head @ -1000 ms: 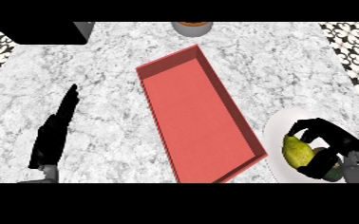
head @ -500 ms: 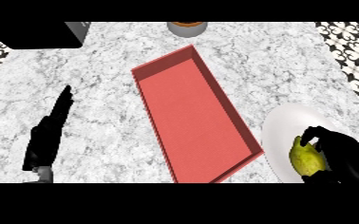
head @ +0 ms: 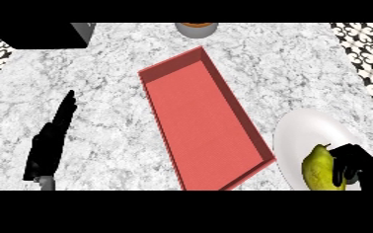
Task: Pick the pear from the plate and place it in the cardboard box
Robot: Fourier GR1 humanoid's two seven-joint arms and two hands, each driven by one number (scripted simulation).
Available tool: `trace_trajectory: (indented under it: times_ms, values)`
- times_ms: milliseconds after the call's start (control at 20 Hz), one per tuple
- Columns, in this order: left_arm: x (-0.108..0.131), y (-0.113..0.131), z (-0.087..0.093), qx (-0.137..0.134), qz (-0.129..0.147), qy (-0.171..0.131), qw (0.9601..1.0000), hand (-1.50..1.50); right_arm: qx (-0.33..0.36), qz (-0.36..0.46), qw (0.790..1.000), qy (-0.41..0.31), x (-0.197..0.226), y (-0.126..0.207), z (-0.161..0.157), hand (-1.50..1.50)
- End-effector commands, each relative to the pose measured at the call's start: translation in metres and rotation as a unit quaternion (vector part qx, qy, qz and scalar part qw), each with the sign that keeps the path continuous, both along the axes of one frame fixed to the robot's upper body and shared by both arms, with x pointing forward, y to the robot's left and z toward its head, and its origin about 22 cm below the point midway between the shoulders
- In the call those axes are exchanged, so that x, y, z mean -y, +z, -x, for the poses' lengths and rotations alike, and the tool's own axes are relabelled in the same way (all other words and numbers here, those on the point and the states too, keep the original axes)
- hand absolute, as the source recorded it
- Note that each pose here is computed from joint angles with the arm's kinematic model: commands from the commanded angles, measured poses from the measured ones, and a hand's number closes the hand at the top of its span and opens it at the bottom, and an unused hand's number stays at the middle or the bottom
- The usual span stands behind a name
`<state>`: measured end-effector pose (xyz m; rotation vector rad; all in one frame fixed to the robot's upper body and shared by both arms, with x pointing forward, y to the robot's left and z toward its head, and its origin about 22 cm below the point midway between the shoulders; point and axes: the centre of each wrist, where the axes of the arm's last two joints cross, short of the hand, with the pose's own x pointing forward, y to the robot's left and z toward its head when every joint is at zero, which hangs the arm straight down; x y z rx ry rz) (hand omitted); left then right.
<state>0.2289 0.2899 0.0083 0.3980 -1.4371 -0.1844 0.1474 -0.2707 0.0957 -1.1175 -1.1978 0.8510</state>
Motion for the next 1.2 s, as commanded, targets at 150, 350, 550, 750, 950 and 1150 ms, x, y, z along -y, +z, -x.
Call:
trace_trajectory:
  times_ms: [150,350,550,750,950,1150]
  values:
    - [-0.002,0.002,-0.008,0.001,-0.008,0.001,1.0000,0.00,0.135,-0.138,0.976,0.097,-0.031,0.046,0.013,1.50]
    - [-0.005,0.000,-0.013,0.000,0.001,-0.009,1.0000,0.00,0.157,-0.160,0.966,0.129,-0.055,0.073,0.016,1.50]
    - [0.002,-0.005,-0.017,0.002,-0.004,-0.010,0.9999,0.00,0.156,-0.163,0.962,0.151,-0.077,0.088,0.002,1.50]
    - [0.002,-0.004,-0.005,0.009,-0.001,-0.018,0.9998,0.00,0.146,-0.152,0.966,0.148,-0.104,0.114,-0.033,1.50]
    - [-0.002,-0.001,-0.002,0.004,0.001,-0.013,0.9999,0.00,0.127,-0.156,0.970,0.135,-0.125,0.125,-0.080,1.50]
    - [-0.004,0.002,-0.009,0.014,0.003,-0.022,0.9996,0.00,0.100,-0.157,0.974,0.131,-0.162,0.100,-0.125,1.50]
